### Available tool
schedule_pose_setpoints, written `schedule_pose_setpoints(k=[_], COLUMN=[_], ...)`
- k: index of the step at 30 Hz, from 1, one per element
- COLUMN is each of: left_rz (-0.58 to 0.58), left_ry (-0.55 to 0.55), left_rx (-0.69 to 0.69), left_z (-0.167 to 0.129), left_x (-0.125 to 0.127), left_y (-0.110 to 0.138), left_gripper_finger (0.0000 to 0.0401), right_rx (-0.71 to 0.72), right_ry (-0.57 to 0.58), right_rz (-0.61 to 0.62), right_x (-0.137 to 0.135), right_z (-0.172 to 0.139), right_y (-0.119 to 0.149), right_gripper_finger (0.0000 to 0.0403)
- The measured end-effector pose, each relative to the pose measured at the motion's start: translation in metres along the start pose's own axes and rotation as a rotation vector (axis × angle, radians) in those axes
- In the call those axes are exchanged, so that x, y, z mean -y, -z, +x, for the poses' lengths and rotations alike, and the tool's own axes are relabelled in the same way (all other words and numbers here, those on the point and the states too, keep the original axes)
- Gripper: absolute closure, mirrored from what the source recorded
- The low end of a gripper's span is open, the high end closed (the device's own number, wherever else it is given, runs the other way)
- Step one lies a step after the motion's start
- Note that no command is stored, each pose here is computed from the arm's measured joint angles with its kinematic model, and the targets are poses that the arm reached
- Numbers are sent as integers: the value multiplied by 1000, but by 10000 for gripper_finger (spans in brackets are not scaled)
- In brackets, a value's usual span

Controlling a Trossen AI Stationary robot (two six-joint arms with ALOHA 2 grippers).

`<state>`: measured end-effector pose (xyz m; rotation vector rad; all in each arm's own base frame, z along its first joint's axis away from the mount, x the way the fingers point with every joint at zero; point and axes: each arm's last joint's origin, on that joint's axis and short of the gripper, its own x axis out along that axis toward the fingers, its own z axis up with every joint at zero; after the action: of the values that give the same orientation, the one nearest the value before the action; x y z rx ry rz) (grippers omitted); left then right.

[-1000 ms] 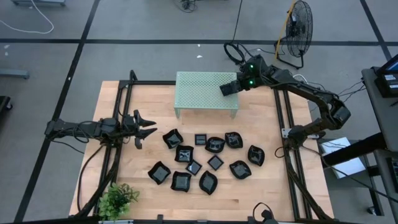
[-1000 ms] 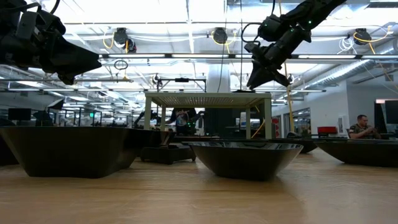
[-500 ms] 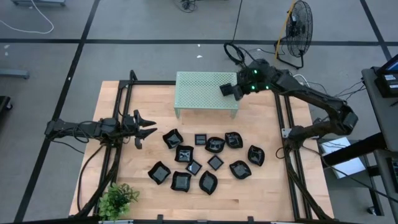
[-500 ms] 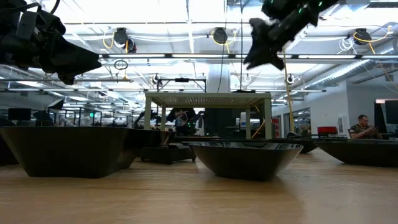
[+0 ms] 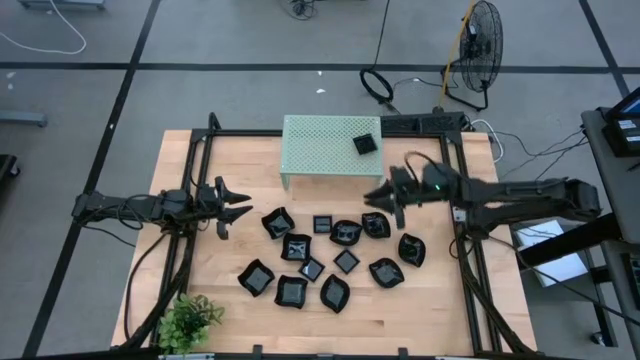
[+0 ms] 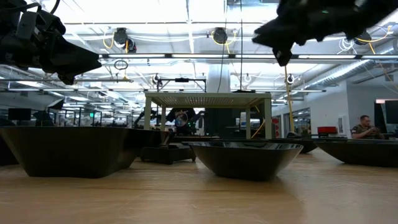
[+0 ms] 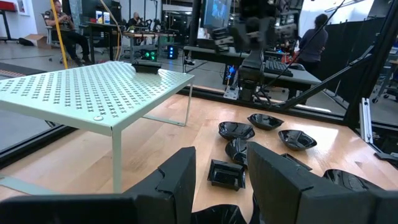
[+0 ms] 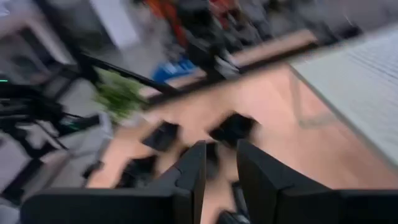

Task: Pick & Place Mini shaped plates
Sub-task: Stack the black square plate on top of the other black square plates on the shelf

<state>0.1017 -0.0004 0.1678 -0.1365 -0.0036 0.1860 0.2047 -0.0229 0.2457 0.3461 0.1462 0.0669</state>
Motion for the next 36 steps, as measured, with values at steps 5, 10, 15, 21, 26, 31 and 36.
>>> schedule_pose_setpoints(k=[5, 10, 15, 21, 26, 31, 36], left_rz=[0, 0, 0, 0, -1, -33, -206], left_ry=[0, 0, 0, 0, 1, 8, 32], left_rx=[0, 0, 0, 0, 3, 44, 83], left_z=[0, 0, 0, 0, 0, 0, 0], left_x=[0, 0, 0, 0, 0, 1, 1], left_y=[0, 0, 0, 0, 0, -4, -8], left_gripper_finger=[256, 256, 256, 256, 256, 256, 256], right_rx=[77, 63, 43, 35, 31, 36, 47], right_ry=[-92, -29, -38, -44, -52, -66, -79], right_rz=[-95, -128, -232, -359, -364, -370, -368], right_x=[-7, -4, -6, -7, -9, -13, -13], right_z=[-7, -13, -15, -15, -18, -27, -36], right_y=[37, 62, 71, 74, 74, 71, 76], right_gripper_finger=[326, 326, 326, 326, 326, 326, 326])
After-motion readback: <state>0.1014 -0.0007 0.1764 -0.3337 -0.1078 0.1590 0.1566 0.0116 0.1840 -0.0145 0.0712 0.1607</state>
